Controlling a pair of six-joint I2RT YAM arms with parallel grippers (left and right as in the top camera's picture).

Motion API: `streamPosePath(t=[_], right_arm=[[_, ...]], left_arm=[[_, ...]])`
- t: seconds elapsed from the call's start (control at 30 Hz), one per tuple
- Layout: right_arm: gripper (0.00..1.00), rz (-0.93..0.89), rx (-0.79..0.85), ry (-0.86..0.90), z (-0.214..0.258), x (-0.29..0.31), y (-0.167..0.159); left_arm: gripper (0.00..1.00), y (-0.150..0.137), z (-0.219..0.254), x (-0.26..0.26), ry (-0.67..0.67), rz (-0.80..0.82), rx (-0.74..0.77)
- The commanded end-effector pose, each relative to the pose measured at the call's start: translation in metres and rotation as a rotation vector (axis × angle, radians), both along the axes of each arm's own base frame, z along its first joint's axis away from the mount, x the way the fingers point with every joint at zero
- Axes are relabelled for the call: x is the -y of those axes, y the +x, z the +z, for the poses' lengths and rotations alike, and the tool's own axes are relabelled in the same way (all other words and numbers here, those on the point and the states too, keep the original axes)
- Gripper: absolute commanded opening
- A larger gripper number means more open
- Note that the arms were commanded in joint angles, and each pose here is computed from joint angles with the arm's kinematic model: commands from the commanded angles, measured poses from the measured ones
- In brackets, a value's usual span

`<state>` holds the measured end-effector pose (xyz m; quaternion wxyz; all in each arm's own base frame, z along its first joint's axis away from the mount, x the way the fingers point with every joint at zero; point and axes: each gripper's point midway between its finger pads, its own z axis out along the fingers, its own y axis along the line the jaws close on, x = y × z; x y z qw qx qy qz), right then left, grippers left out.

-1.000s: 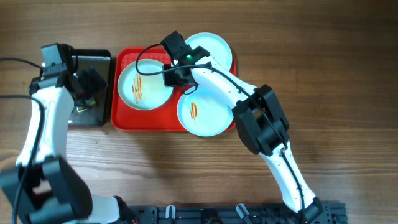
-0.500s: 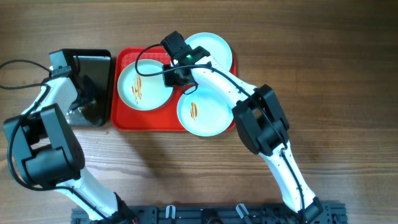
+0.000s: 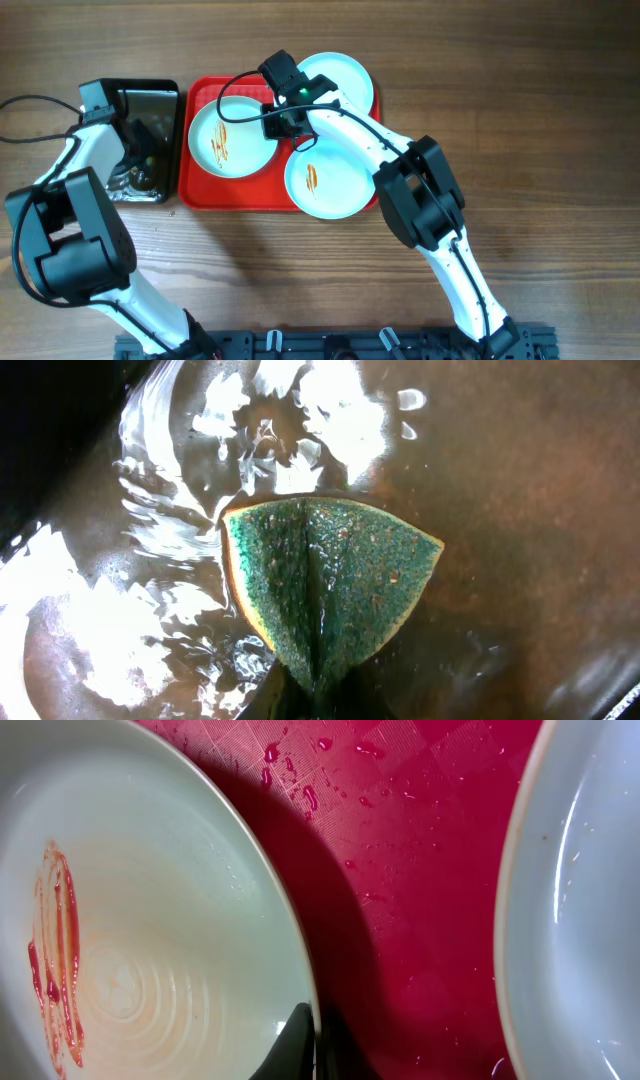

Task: Clean dirty plates on tray and stack at the side
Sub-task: 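Grasp the green sponge with the left gripper, lift from water, then scrub the held plate with the sponge in the left gripper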

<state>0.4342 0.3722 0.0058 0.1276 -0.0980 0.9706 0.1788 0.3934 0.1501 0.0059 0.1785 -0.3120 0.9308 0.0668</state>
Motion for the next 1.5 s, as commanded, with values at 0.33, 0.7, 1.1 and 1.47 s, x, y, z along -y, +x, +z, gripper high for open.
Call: streamPosePath(t=[0.33, 0.7, 1.1, 1.47], right_arm=[[0.04, 0.06, -0.071, 0.05, -0.019, -0.01, -0.016], [0.04, 0.062, -0.075, 0.056, -0.019, -0.01, -0.016], [0.04, 0.064, -0.087, 0.071, -0.018, -0.011, -0.017], [0.04, 0.105, -0.16, 0.21, -0.021, -0.024, -0.02]], left_arm=[[0.04, -0.009, 0.069, 0.144, -0.34, -0.342, 0.042], [0.04, -0.014, -0.019, 0.168, -0.265, -0.363, -0.156], [0.04, 0.004, -0.035, 0.172, -0.214, -0.345, -0.114], [0.04, -0.017, -0.036, 0.137, -0.026, -0.144, -0.2]])
